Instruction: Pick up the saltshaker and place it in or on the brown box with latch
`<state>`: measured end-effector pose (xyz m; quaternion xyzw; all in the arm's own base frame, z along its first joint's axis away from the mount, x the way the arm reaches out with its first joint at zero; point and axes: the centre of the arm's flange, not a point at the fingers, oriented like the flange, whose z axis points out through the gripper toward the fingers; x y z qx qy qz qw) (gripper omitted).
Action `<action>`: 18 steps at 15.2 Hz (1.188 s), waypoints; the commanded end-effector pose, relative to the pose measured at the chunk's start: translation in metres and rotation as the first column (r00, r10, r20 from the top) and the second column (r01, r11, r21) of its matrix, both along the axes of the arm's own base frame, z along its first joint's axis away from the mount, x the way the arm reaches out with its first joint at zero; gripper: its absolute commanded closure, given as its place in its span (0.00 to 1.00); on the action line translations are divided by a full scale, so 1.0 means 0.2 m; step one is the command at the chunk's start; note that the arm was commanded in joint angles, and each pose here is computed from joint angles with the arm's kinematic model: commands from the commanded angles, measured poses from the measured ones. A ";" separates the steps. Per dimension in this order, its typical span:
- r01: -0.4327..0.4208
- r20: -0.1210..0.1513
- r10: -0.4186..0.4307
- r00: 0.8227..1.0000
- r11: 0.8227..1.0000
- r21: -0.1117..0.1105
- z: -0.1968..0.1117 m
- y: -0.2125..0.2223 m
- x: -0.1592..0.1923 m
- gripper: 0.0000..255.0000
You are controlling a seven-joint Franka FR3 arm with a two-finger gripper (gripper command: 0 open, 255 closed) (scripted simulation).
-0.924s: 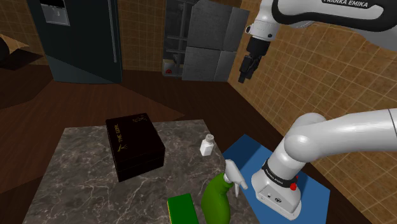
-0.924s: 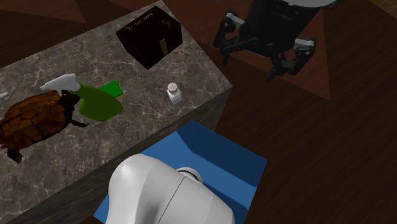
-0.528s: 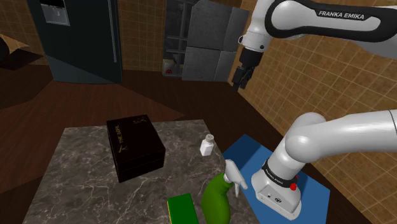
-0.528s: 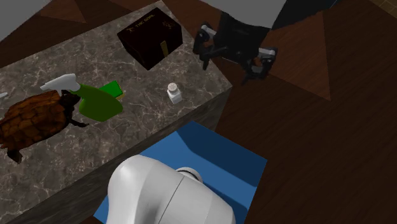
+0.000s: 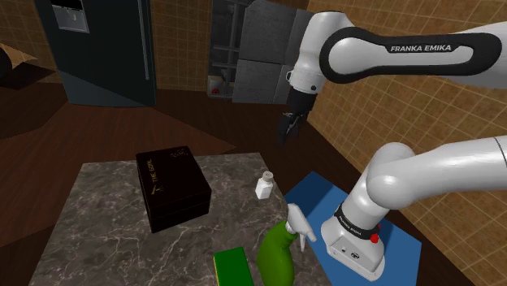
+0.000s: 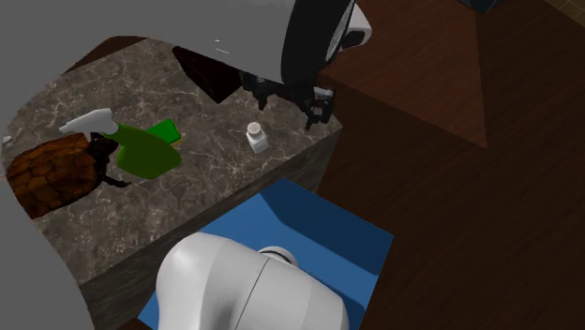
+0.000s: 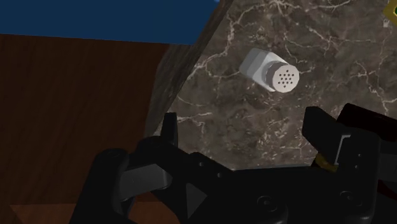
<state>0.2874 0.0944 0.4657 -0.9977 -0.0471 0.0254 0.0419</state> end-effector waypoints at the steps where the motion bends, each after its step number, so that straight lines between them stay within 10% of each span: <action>1: 0.006 -0.007 -0.006 1.000 1.000 0.005 -0.09 0.11 0.00 0.00; 18: 0.017 -0.025 -0.017 1.000 1.000 0.015 -0.51 0.38 -0.04 0.00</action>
